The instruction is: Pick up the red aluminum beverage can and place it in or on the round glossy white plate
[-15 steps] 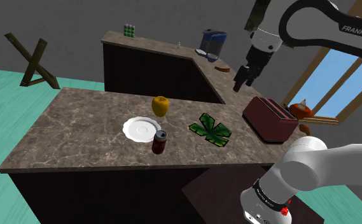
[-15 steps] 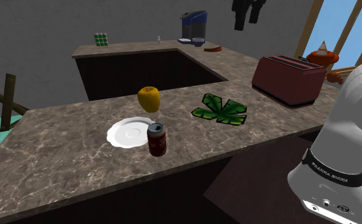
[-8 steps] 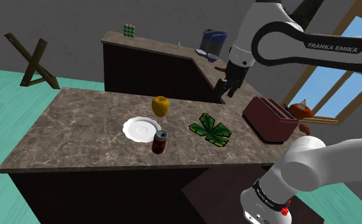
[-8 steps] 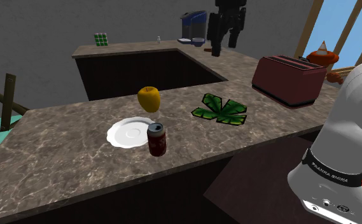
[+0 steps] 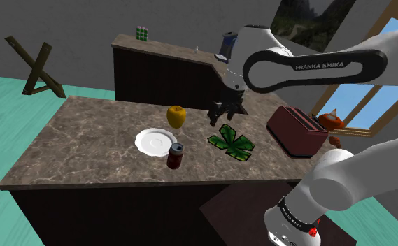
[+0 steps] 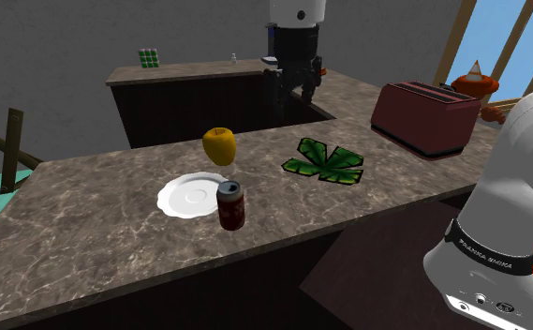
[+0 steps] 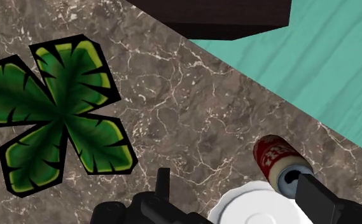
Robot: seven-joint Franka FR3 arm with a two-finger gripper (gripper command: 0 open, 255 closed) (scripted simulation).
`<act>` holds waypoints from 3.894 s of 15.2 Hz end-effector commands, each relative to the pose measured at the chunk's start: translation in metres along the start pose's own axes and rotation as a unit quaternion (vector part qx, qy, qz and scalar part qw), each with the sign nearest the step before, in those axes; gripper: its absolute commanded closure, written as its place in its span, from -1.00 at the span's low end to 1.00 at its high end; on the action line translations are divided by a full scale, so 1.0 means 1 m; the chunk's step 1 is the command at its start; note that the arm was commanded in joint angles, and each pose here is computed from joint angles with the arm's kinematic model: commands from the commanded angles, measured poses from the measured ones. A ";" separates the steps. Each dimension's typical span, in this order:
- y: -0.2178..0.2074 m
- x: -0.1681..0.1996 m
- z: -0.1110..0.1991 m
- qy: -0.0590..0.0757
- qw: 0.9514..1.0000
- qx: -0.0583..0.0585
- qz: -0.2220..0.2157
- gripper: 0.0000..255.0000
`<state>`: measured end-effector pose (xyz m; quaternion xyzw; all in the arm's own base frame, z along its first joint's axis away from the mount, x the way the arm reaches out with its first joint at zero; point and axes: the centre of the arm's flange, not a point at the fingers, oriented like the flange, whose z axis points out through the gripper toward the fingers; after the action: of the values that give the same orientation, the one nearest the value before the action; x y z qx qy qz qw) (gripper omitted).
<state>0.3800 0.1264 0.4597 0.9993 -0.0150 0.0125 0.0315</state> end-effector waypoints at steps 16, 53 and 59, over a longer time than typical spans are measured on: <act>-0.120 0.066 0.148 -0.015 0.999 0.029 0.021 -1.00; -0.118 0.067 0.109 -0.015 0.999 0.029 0.021 1.00; -0.117 0.093 0.087 -0.015 0.999 0.029 0.021 1.00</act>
<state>0.4686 0.2344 0.3654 0.9993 -0.0365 -0.0017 0.0023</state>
